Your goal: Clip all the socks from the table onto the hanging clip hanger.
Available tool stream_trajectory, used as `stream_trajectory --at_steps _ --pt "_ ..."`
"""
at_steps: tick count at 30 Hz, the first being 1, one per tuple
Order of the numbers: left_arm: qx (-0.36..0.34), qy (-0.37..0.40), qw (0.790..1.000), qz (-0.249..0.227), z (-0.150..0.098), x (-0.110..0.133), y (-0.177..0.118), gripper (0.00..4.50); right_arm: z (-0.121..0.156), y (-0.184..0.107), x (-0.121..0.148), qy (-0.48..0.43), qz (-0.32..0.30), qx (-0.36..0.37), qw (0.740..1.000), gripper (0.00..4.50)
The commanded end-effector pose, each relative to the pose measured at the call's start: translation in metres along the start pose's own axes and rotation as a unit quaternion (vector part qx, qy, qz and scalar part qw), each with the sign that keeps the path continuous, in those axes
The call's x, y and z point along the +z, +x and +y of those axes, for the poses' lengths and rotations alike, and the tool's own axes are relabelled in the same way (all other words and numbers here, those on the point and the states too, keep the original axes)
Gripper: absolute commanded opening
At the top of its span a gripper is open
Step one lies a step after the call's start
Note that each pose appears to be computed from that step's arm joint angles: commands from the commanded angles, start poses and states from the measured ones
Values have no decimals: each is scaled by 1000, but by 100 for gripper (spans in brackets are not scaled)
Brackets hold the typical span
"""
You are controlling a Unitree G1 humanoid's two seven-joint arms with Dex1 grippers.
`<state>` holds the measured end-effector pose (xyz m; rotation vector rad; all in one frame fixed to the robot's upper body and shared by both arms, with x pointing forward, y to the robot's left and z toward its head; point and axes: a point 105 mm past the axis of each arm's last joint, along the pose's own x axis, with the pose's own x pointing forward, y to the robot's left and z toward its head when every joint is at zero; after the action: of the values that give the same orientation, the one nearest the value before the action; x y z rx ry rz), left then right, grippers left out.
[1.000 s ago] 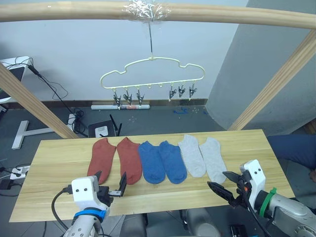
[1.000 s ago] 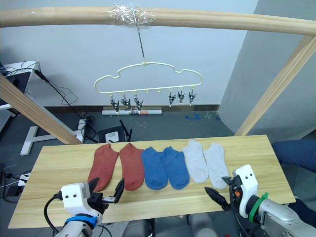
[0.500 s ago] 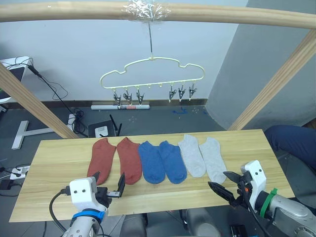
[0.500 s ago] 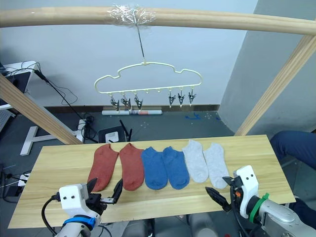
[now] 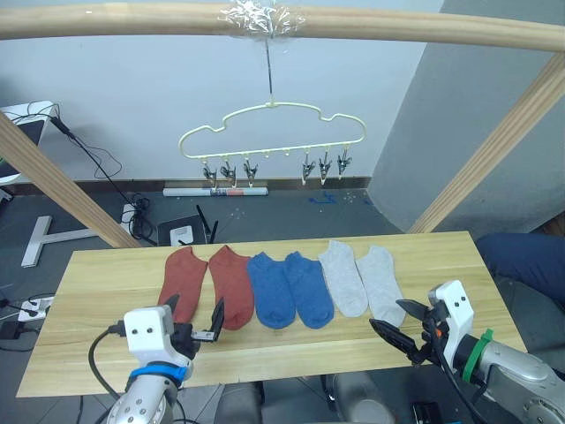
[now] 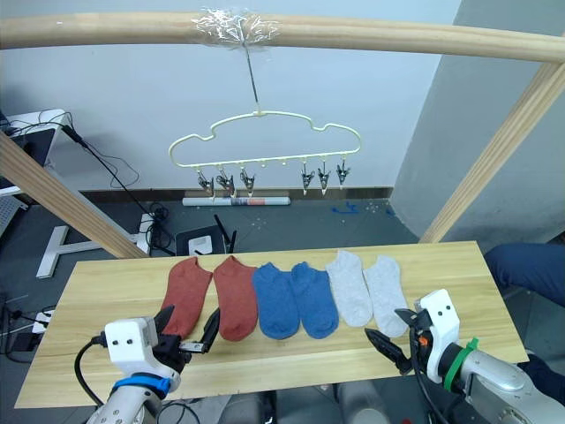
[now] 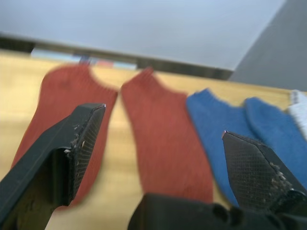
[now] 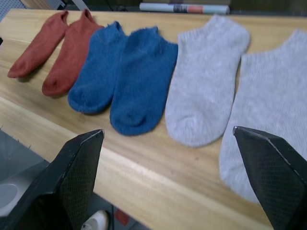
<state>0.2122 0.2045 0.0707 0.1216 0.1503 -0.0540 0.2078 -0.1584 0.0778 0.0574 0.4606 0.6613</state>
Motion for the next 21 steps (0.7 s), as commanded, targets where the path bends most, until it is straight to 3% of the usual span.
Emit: stream_trajectory --at_steps 1,6,21 --pt "21 2 999 -33 13 15 10 391 5 0 21 -30 -25 20 999 450" --pt "32 5 996 -80 14 45 34 251 10 5 57 -91 -43 55 993 450" --pt "18 -1 990 -140 15 101 83 251 32 5 143 -220 -85 162 958 450"
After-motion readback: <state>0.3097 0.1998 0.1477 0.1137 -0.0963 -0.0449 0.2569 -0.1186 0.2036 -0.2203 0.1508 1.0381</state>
